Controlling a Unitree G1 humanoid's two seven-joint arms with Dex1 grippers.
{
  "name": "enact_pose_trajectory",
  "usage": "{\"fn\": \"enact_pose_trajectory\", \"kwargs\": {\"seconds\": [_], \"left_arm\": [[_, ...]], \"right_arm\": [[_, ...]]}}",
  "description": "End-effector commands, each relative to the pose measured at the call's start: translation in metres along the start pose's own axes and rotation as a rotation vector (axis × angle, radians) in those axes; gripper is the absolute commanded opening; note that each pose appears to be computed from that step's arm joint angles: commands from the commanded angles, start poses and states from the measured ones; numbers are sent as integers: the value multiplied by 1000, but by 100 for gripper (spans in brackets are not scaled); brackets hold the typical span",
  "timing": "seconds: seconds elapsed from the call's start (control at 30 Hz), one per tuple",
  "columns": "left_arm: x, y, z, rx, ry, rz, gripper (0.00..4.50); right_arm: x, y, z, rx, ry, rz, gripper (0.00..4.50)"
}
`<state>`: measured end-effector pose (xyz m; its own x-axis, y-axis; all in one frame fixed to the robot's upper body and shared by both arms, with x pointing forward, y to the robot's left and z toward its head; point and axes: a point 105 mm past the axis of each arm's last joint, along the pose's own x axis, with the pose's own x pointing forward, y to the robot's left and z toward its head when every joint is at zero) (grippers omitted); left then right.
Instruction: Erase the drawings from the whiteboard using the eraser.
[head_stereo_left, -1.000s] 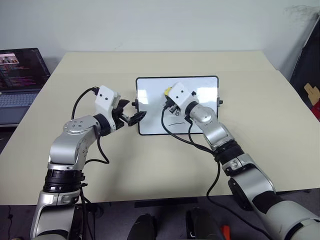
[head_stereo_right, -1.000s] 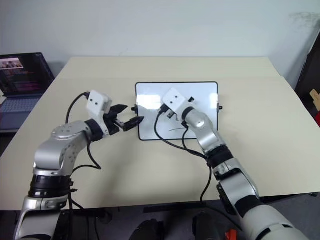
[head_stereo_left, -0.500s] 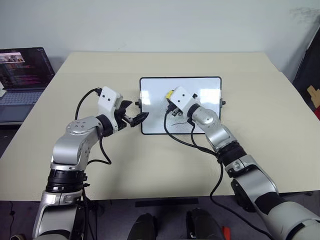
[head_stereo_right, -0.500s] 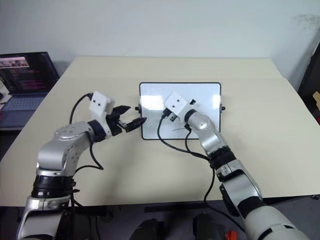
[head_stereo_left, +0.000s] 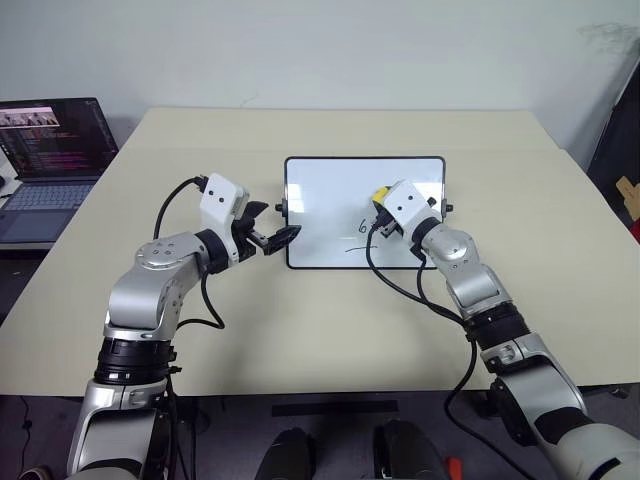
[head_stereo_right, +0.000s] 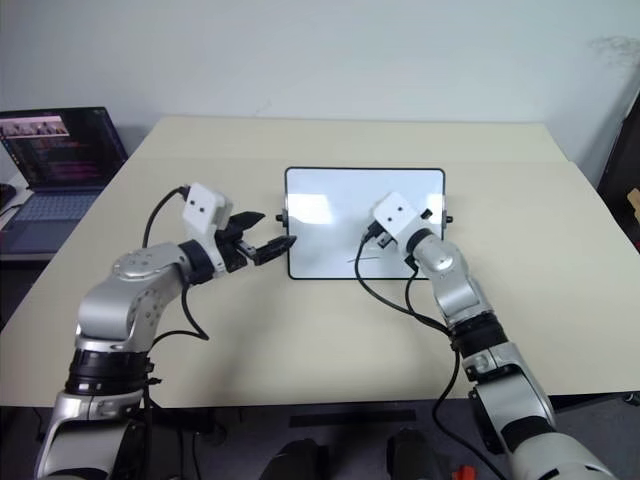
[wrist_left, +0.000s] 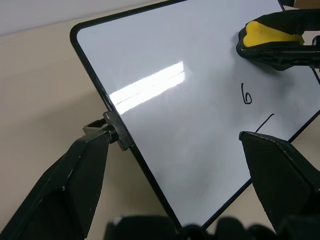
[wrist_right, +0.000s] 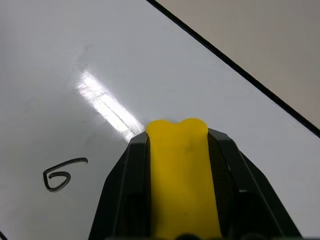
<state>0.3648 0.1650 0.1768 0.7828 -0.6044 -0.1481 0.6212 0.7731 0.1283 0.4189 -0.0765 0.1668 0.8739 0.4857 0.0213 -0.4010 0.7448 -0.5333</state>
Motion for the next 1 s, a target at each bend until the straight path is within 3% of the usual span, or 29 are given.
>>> {"fn": "enact_pose_trajectory", "kwargs": {"seconds": [0.03,0.13,0.43,0.8,1.0], "left_arm": [[-2,-8,18,55,-55,-54,450],[-7,-14,16,93,-48,-110,450],[-17,-32,-7,125,42,-245,450],[-15,-29,-8,116,53,-246,450],[-18,-27,-9,112,59,-237,450]], "right_arm": [[-7,-2,47,112,-186,8,117],[-20,-2,61,144,-246,22,117],[-45,27,37,-88,-177,115,117],[-8,15,29,-120,-125,-4,117],[2,33,-1,-147,-18,61,117]]}}
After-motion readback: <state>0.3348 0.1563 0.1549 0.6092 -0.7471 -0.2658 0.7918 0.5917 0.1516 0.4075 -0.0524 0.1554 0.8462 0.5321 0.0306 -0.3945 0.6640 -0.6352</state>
